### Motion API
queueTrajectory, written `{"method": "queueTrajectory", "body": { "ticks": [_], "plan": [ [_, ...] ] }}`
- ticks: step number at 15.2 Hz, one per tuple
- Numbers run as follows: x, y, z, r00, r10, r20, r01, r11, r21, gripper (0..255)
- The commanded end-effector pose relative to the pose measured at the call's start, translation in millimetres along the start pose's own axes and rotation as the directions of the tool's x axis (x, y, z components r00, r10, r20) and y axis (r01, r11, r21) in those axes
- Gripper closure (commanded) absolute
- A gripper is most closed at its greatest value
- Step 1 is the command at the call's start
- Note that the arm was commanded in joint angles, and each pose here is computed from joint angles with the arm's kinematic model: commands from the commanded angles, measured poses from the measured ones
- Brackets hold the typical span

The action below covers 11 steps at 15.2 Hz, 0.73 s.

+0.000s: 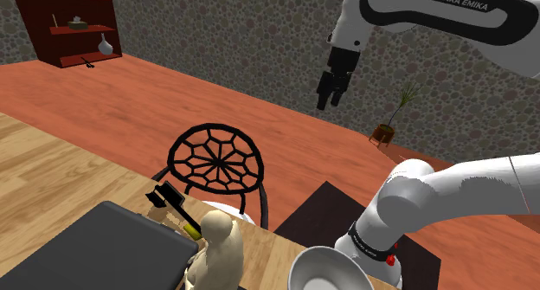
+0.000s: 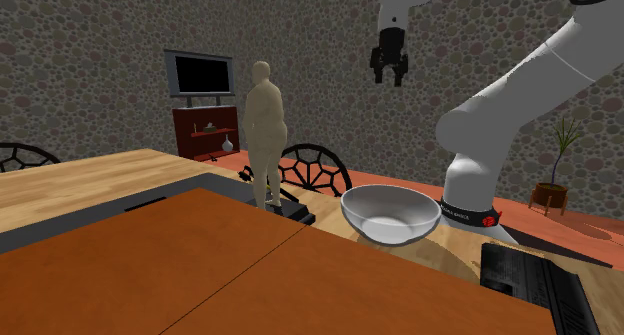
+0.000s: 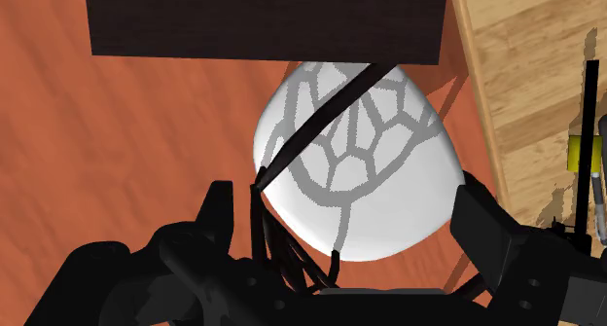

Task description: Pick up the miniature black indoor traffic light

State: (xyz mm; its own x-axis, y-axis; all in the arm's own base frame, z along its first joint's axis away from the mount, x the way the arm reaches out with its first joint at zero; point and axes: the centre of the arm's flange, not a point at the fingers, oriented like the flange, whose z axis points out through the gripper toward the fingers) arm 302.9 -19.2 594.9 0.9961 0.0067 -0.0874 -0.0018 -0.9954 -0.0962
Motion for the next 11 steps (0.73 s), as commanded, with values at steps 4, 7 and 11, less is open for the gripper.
{"method": "queueTrajectory", "body": {
  "ticks": [4,7,11],
  "plan": [
    [8.5,-35.0,19.9,1.000,0.012,-0.015,-0.012,1.000,-0.016,0],
    [17.8,-69.5,40.2,0.999,0.024,-0.030,-0.025,0.999,-0.031,0],
    [31.3,-114.8,67.9,0.998,0.039,-0.050,-0.042,0.998,-0.051,0]
  ]
}}
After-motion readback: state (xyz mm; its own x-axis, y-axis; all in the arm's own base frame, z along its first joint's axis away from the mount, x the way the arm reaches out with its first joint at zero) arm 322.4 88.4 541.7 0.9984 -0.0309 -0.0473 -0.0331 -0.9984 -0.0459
